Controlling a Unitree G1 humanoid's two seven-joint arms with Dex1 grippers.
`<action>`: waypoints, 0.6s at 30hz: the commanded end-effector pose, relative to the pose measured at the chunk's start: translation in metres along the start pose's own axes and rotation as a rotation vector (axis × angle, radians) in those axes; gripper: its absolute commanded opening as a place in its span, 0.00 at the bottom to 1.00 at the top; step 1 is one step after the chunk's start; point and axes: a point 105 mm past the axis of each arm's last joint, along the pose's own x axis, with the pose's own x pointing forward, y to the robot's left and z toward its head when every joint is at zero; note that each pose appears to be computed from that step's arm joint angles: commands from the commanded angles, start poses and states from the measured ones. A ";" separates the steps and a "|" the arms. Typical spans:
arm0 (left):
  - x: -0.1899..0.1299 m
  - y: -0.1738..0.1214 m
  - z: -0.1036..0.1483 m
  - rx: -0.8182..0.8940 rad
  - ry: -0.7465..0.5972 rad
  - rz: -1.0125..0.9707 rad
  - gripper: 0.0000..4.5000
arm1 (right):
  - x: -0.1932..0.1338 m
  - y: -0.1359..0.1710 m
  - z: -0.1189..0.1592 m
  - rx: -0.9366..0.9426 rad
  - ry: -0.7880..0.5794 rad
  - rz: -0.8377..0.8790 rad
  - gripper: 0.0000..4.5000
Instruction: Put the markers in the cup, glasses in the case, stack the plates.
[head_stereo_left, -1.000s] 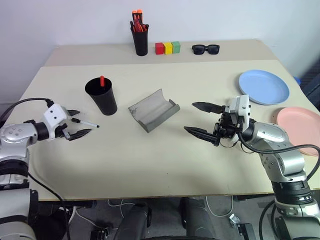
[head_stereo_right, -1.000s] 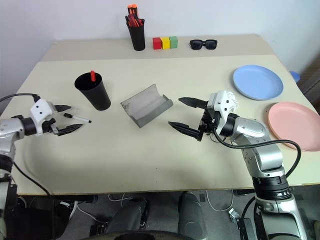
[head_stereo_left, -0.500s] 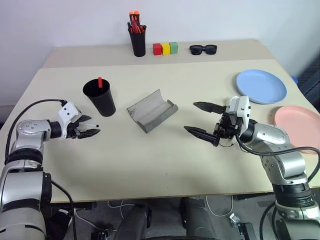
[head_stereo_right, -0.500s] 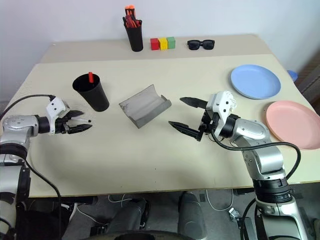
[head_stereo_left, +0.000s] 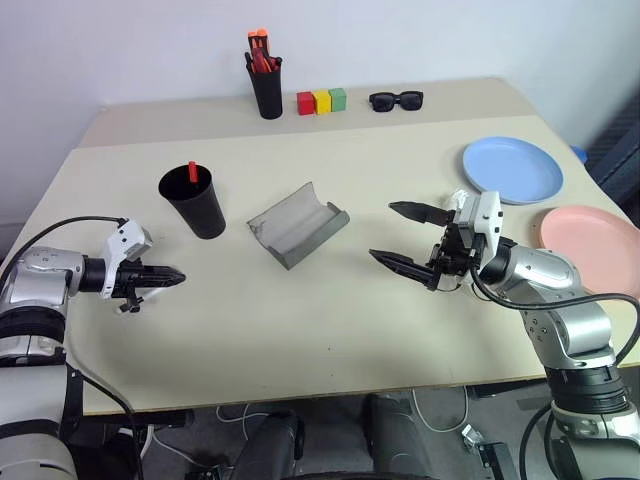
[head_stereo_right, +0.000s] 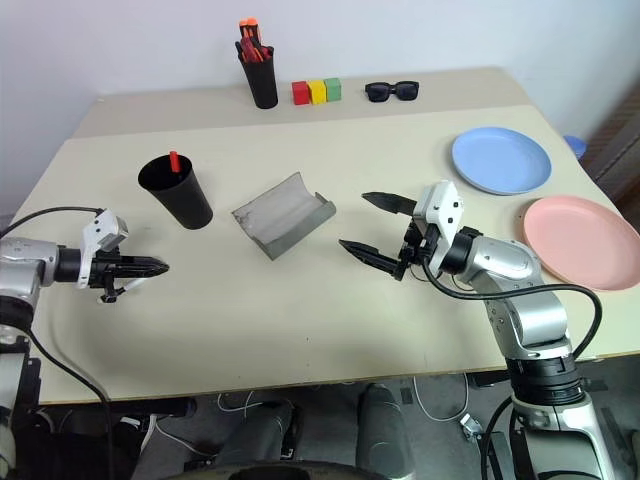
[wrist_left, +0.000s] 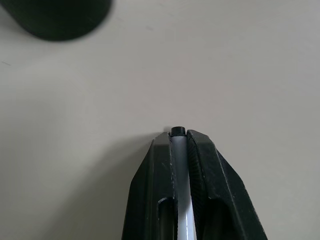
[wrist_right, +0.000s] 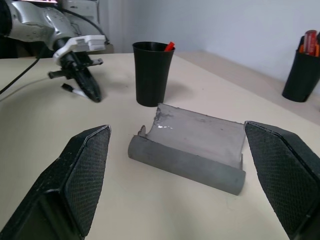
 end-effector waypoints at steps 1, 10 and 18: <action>0.003 -0.013 -0.012 -0.084 -0.004 -0.031 0.01 | 0.002 -0.002 0.010 -0.052 -0.031 0.002 0.97; -0.016 -0.012 0.026 -0.023 -0.140 0.160 0.67 | 0.006 0.002 0.009 -0.048 -0.046 0.021 0.97; -0.045 -0.046 0.028 -0.075 -0.106 0.053 0.78 | 0.008 0.006 0.009 -0.039 -0.048 0.029 0.97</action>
